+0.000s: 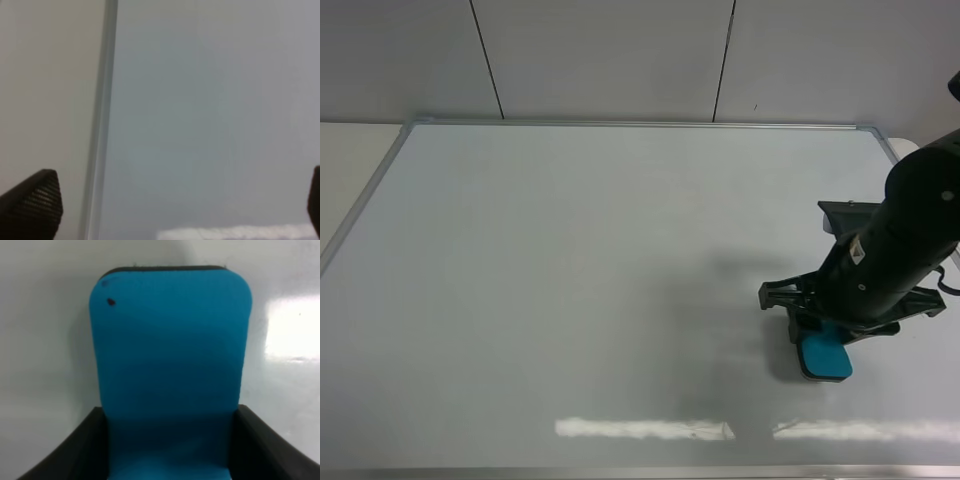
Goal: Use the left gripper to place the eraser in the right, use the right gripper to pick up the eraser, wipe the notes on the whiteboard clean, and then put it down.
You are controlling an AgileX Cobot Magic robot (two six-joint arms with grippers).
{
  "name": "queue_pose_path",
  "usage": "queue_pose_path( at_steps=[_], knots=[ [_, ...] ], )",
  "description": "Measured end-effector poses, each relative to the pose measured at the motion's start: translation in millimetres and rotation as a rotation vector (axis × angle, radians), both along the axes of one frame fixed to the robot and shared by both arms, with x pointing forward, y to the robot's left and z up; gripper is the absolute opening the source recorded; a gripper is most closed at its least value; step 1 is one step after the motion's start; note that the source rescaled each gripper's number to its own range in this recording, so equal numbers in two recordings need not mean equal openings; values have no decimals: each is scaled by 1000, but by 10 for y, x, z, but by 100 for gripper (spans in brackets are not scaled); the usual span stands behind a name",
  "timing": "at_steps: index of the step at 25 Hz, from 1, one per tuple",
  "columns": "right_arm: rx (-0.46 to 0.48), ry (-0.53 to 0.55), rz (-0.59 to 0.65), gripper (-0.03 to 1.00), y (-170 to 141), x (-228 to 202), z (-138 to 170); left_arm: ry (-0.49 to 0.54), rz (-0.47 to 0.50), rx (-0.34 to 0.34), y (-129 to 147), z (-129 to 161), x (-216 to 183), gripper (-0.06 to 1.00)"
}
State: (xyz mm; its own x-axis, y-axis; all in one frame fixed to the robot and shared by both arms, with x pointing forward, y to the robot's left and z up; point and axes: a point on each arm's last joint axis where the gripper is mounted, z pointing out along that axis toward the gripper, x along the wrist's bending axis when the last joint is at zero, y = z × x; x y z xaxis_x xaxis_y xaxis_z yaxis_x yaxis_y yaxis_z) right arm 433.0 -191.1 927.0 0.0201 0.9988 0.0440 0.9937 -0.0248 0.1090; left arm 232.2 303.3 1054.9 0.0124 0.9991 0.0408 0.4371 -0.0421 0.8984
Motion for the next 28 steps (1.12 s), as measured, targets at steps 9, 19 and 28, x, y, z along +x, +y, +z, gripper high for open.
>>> queue_pose_path(
  at_steps=[9,19,28],
  knots=[
    [1,-1,-1,23,1,1,0,0,0,0,0,0,0,100],
    [25,-44,2,90,23,40,6,0,0,0,0,0,0,100],
    [107,-274,-12,90,-28,185,727,0,0,0,0,0,0,100]
  ],
)
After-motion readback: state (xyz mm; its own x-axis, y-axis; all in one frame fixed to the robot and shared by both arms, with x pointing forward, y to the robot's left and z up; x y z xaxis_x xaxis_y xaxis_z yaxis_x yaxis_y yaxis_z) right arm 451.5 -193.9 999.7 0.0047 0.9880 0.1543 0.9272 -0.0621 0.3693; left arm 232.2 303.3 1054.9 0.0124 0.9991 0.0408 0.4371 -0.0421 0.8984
